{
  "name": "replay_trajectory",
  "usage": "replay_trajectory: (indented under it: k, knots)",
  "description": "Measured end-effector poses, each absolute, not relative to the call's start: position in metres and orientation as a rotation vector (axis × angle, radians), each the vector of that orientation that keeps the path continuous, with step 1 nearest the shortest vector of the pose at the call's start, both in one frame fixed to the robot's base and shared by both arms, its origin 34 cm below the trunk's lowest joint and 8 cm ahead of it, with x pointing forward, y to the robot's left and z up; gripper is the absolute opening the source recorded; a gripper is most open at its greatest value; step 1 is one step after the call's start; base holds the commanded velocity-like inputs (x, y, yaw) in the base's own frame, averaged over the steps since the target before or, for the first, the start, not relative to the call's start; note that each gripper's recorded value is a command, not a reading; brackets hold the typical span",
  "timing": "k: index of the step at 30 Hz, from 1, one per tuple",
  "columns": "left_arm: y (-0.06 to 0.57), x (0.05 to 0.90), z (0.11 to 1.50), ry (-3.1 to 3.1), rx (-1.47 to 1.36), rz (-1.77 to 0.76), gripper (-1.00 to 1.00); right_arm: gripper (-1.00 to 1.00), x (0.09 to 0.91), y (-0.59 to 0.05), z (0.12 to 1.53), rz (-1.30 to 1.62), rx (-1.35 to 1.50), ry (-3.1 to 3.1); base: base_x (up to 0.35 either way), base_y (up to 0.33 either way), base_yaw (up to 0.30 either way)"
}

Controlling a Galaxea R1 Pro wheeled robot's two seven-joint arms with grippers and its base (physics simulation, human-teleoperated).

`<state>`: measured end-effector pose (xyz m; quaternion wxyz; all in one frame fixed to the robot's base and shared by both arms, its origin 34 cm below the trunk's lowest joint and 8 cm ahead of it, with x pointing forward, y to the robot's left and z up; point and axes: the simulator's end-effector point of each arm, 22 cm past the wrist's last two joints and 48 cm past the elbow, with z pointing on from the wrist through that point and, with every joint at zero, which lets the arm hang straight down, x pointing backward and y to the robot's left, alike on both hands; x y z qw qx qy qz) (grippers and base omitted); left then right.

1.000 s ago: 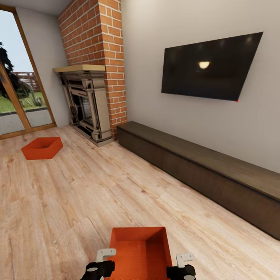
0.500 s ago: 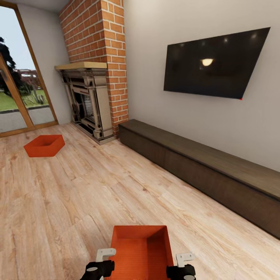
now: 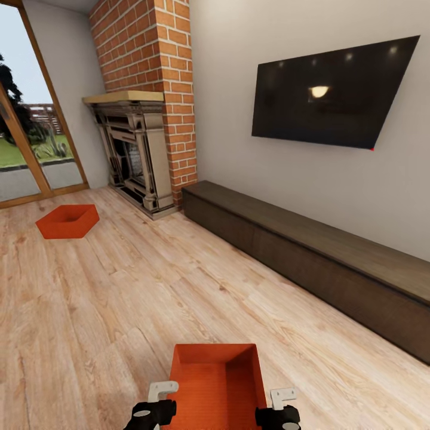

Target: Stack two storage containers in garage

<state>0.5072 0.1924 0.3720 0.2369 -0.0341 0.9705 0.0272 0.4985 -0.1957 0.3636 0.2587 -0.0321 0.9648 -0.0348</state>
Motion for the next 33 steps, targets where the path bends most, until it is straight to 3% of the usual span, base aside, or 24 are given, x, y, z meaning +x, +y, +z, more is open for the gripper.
replay_trajectory:
  k: [33]
  knots:
    - [0.1937,0.5047,0.3695,2.67,-0.093,0.078,1.0,1.0,0.4966,-0.1962,0.3616,-0.097,-0.085,2.622,0.0,0.0,-0.025]
